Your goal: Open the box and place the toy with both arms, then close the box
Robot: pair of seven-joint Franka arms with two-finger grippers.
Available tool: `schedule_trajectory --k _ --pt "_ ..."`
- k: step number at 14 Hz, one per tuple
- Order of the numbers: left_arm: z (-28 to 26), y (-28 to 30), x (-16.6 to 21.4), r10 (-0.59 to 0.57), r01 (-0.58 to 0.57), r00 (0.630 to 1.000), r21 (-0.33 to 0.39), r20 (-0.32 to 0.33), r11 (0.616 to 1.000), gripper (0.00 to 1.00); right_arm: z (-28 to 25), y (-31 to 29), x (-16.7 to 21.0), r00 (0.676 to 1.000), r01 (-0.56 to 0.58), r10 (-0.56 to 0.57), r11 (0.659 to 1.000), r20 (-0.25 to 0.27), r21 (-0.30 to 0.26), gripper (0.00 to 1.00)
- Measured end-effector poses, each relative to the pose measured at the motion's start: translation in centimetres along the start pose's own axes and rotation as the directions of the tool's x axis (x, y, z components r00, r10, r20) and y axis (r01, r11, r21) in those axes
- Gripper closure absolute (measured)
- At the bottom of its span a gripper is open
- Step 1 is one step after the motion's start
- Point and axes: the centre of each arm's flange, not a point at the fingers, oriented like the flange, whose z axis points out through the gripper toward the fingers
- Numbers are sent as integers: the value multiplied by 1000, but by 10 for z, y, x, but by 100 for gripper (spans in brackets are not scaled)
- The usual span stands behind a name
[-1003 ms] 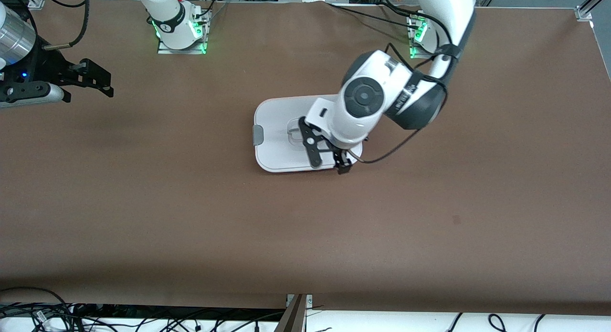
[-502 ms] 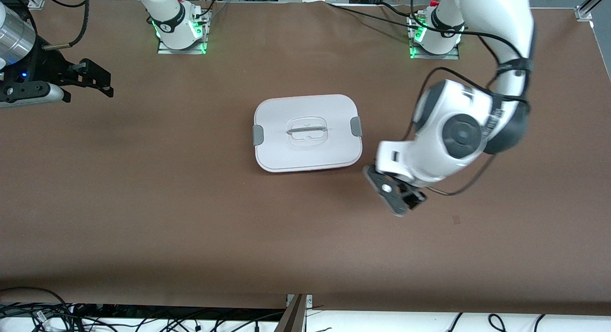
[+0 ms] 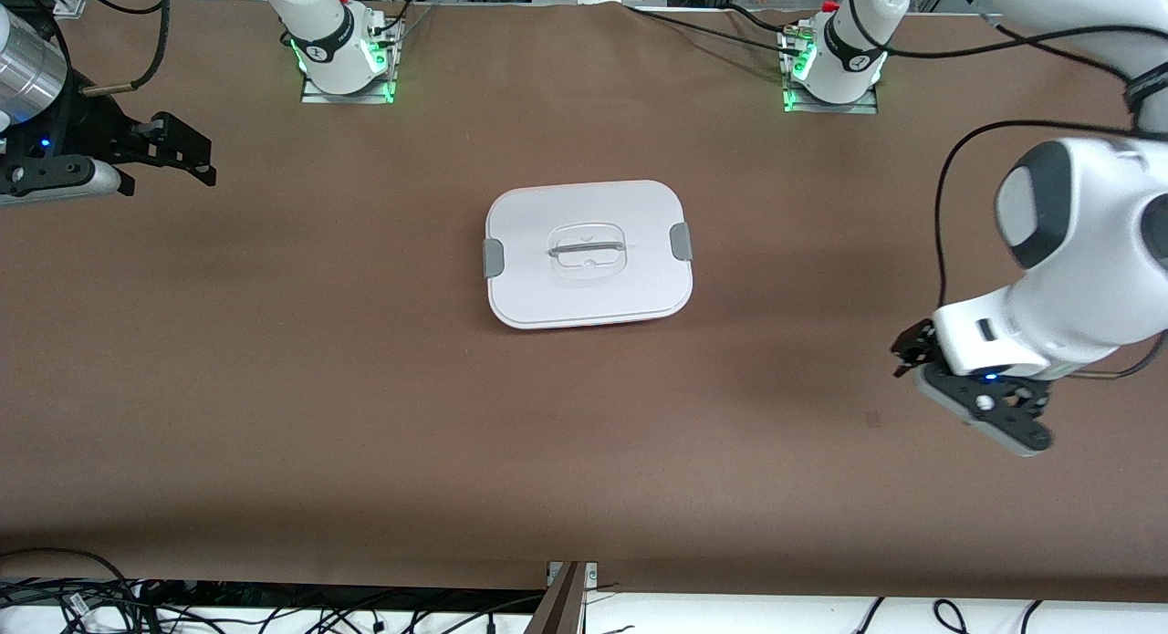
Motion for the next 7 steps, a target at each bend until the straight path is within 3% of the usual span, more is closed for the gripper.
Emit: schedule_trajectory --k 3,7 --pt "-16 -25 -22 -166 166 986 22 15 986 0 0 0 0 1000 0 0 1000 0 0 0" --pt "-21 -43 -53 -335 335 939 4 78 942 0 0 0 0 1000 -1 1 1000 0 0 0"
